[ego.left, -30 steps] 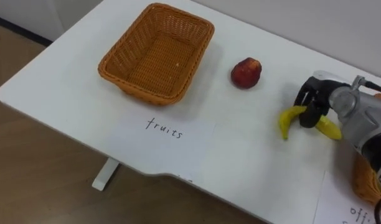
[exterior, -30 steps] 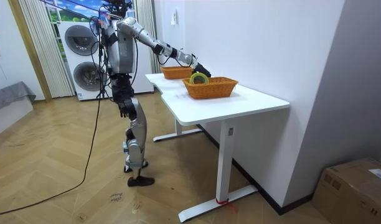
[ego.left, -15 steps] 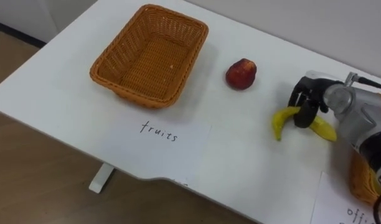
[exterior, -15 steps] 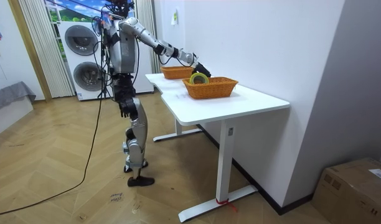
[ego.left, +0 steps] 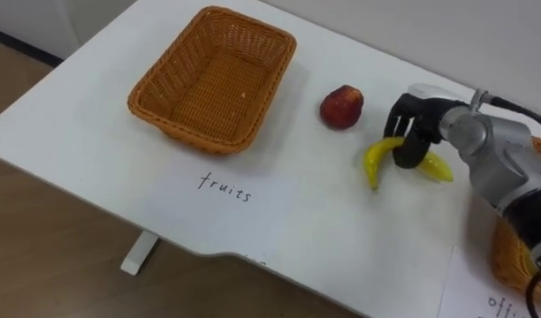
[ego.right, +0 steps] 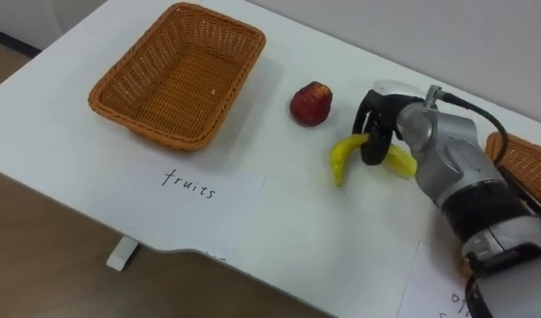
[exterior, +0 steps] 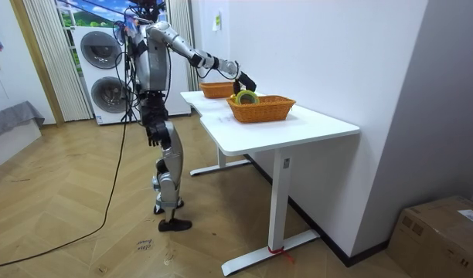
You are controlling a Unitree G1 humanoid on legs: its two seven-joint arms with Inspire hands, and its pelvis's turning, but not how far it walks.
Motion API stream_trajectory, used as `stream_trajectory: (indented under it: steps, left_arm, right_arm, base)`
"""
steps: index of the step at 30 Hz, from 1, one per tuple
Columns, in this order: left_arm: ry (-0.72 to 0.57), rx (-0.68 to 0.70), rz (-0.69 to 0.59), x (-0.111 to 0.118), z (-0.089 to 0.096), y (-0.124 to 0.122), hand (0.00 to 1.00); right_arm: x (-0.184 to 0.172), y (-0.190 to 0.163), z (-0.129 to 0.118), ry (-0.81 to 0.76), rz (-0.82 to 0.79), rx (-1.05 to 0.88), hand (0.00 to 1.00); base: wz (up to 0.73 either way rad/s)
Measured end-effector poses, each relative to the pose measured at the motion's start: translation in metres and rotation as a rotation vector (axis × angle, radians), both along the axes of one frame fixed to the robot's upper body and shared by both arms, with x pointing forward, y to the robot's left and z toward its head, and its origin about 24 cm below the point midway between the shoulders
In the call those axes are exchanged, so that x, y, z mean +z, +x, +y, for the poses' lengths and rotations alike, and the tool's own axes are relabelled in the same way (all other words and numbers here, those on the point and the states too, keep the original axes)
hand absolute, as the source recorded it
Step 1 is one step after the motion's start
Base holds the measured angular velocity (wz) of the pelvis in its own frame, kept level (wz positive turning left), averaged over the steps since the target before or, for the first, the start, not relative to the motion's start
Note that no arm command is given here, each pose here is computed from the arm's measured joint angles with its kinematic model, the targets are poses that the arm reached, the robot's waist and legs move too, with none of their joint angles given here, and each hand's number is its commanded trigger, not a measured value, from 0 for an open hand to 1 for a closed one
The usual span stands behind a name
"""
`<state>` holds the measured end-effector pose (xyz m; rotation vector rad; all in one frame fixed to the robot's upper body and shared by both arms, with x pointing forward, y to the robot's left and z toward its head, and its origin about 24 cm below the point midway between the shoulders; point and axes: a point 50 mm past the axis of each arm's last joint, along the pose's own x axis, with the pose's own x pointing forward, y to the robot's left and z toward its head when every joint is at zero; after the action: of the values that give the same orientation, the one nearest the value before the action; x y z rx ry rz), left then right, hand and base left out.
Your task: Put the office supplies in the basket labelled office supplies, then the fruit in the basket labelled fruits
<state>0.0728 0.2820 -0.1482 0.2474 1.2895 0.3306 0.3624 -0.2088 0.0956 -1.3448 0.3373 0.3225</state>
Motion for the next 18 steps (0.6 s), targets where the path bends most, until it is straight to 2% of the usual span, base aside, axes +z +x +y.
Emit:
stream_trajectory:
  steps: [7, 18]
  left_arm:
    - [0.026, 0.014, -0.01, 0.001, 0.002, -0.003, 0.0]
    - [0.047, 0.016, 0.021, 0.0, 0.004, -0.018, 0.0]
  right_arm:
    - [0.029, 0.0, 0.024, 0.022, -0.155, 0.101, 1.0]
    - [0.049, -0.003, 0.04, 0.069, -0.27, 0.165, 1.0]
  base:
    - [0.0]
    - [0.01]
